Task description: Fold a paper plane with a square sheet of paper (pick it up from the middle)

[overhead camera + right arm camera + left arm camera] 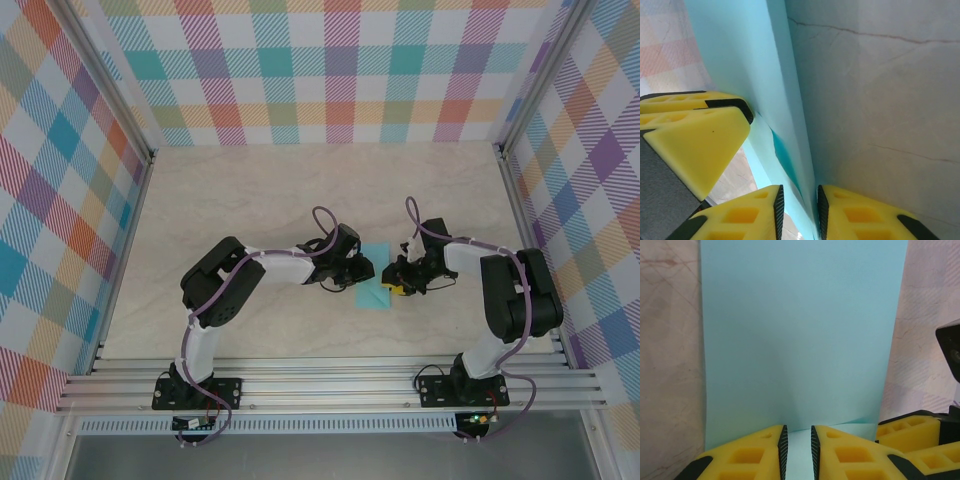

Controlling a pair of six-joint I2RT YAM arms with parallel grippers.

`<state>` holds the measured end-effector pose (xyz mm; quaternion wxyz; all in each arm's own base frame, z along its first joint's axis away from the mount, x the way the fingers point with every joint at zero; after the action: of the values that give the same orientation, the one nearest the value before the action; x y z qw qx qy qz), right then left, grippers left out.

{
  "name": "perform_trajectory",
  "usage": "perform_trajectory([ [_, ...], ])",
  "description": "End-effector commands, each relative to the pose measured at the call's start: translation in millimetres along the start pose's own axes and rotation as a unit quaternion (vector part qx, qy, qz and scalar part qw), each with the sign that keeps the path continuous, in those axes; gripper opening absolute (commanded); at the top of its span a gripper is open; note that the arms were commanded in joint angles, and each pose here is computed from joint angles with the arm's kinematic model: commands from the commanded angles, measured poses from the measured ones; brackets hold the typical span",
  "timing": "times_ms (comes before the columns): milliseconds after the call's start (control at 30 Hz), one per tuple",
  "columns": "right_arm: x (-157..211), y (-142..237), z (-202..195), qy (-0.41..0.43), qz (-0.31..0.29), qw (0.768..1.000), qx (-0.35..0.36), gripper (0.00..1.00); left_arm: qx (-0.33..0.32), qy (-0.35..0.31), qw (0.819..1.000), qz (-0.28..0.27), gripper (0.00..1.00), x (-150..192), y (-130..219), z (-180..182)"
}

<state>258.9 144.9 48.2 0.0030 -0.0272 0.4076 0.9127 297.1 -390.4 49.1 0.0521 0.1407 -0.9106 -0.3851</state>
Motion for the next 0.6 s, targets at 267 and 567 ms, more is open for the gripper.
perform_trajectory([
  [267,-2,17,9,0.036,-0.013,0.999,0.026,0.07,0.020,-0.009,1.000,-0.014,0.26,1,24,-17],
  [567,10,95,16,0.076,-0.060,0.961,0.260,0.05,-0.013,-0.010,0.990,-0.141,0.34,-15,100,-6],
])
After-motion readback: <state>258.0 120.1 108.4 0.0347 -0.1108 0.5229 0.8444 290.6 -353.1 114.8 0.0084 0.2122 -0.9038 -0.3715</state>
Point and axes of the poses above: each hand's point on the last joint's axis, 136 mm out from that joint toward the fingers, its own y axis back along the fingers, its own z axis along the line the jaws close on, x = y × z, the point moved 3 cm from there along y, back along the fingers, and after that the axes turned 13 degrees about y, right-handed, at the moved point
